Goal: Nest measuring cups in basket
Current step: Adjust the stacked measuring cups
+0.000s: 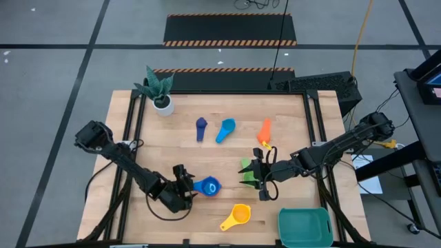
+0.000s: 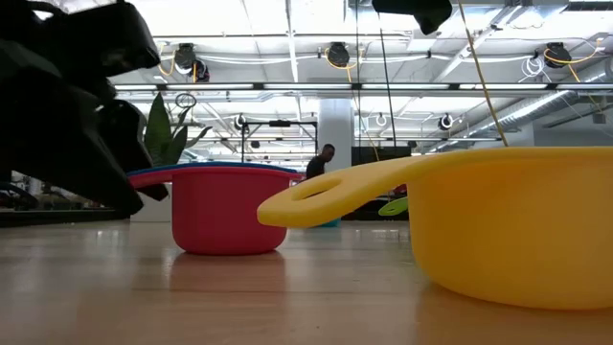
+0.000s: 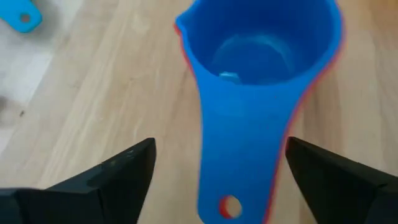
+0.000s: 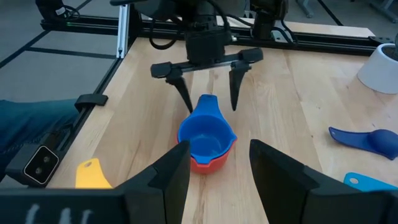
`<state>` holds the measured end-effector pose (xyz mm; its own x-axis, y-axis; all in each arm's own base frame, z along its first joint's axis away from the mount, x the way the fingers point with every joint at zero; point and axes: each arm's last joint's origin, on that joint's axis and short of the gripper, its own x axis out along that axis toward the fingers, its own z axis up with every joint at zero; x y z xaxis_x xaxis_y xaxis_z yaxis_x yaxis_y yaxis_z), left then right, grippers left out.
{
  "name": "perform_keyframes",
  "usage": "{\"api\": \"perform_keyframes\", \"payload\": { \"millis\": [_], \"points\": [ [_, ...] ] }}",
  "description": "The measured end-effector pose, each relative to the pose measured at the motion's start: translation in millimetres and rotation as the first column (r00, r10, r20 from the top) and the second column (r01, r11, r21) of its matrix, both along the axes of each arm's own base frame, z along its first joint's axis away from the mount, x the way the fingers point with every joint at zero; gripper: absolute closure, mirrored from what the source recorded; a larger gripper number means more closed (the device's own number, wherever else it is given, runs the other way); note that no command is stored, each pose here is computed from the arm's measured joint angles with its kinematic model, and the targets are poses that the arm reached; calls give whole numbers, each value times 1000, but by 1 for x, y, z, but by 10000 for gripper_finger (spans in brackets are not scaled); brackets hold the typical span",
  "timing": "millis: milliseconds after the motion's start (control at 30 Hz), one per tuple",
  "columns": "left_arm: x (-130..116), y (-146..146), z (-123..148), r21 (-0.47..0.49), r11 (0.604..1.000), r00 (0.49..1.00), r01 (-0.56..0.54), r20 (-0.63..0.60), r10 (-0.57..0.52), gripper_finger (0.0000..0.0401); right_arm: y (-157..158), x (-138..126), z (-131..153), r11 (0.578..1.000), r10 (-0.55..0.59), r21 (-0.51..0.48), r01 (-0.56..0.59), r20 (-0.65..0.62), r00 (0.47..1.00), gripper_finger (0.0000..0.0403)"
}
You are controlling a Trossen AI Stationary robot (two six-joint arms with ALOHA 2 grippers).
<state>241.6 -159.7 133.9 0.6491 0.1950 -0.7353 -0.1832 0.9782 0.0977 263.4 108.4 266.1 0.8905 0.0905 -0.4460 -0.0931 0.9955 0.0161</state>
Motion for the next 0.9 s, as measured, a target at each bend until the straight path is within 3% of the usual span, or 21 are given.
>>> {"api": "perform_keyframes", "payload": {
  "millis": [200,433,600,900],
  "points": [
    [5,7,-1,-59,998,999,4,-44,-7,159,0,0,0,1000,0,0,0,-1,1000,243],
    [6,9,0,-33,999,998,35,-48,-36,272,0,0,0,1000,1,-1,-1,-4,1000,243],
    [6,9,0,-7,999,997,53,-56,-53,306,0,0,0,1000,4,-8,-4,-3,1000,243],
    [7,20,-2,40,999,996,9,-85,-5,307,0,0,0,1000,5,-11,-5,-3,1000,243]
  ]
}}
